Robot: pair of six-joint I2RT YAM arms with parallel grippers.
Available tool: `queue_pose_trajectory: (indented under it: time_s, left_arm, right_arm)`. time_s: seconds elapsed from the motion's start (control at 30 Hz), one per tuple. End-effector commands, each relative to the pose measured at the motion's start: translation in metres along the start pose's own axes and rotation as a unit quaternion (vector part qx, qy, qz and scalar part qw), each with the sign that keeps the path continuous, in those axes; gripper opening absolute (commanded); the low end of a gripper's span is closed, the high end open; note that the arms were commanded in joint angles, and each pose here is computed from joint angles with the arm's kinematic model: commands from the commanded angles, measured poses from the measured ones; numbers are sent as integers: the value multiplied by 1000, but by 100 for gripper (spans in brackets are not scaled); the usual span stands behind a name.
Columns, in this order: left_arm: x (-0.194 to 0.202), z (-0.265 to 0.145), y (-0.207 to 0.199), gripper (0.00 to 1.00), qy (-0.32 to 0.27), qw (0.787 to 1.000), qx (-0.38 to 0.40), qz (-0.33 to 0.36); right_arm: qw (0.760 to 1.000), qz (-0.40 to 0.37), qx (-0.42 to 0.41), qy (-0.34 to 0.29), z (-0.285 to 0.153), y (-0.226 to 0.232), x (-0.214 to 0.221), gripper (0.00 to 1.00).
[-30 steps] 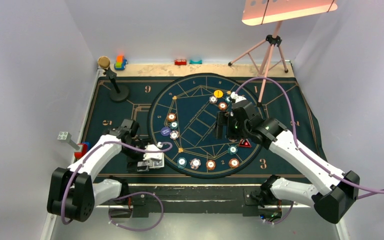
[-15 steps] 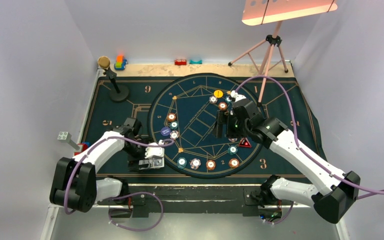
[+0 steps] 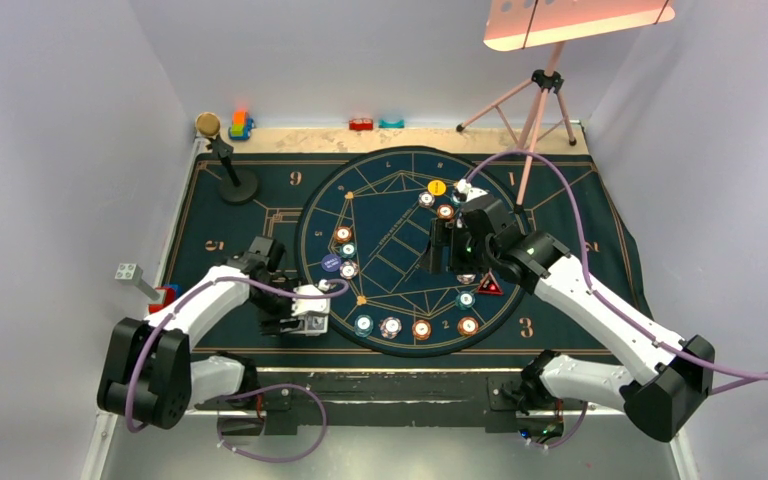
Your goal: Distribute texas hold em gaming equipment
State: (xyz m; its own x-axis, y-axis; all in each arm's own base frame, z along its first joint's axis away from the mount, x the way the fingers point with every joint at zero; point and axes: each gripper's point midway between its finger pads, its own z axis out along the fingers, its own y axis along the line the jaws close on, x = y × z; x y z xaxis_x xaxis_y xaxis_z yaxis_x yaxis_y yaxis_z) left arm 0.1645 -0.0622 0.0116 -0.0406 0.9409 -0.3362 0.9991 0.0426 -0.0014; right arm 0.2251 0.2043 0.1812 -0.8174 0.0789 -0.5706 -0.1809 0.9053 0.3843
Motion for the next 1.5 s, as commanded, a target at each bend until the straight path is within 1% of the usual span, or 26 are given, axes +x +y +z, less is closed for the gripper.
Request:
queue_pose_trajectory:
  time_s: [0.0, 0.07, 0.2, 0.3, 0.43, 0.53, 0.7, 0.77, 0.87, 1.03, 1.17, 1.27, 1.4, 1.47]
  left_arm:
    - [4, 6, -3, 53, 9, 1000, 11, -18]
    - [-1, 2, -4, 43, -1, 1000, 9, -25]
    - [-20, -20, -3, 30, -28, 999, 9, -46]
    - [-39, -46, 3, 19, -50, 997, 5, -64]
    - [-67, -86, 7, 11, -80, 993, 9, -83]
    - [-85, -113, 14, 6, -103, 991, -10, -88]
    - [-118, -154, 35, 0, -151, 981, -42, -110]
    - [-129, -166, 43, 0, -163, 977, -42, -127]
    - [-141, -175, 51, 0, -168, 974, -38, -146]
    - [-151, -178, 56, 0, -160, 976, -47, -144]
    - [-157, -179, 56, 0, -157, 976, -47, -142]
    - [-159, -179, 55, 0, -156, 977, -48, -138]
    - [-162, -179, 55, 0, -154, 978, -51, -134]
    - [-163, -179, 55, 0, -151, 978, -52, -133]
  right_arm:
    - [1000, 0, -26, -17, -2, 11, -12, 80]
    - [999, -1, -34, -15, 0, 14, -11, 80]
    - [997, -4, -72, -12, 2, 29, -13, 82]
    - [991, -10, -130, -4, 3, 52, -14, 84]
    - [976, -16, -215, 10, 1, 85, -18, 87]
    - [959, -15, -283, 25, -4, 112, -20, 90]
    - [927, -13, -372, 41, -13, 148, -31, 95]
    - [914, -7, -402, 46, -14, 160, -36, 96]
    - [898, 8, -437, 45, -12, 174, -44, 97]
    - [870, 28, -492, 27, -18, 195, -63, 98]
    - [868, 31, -496, 26, -10, 202, -68, 98]
    - [872, 27, -487, 32, 0, 206, -67, 98]
    - [877, 21, -478, 47, 14, 211, -61, 98]
    - [875, 23, -480, 53, 17, 216, -59, 98]
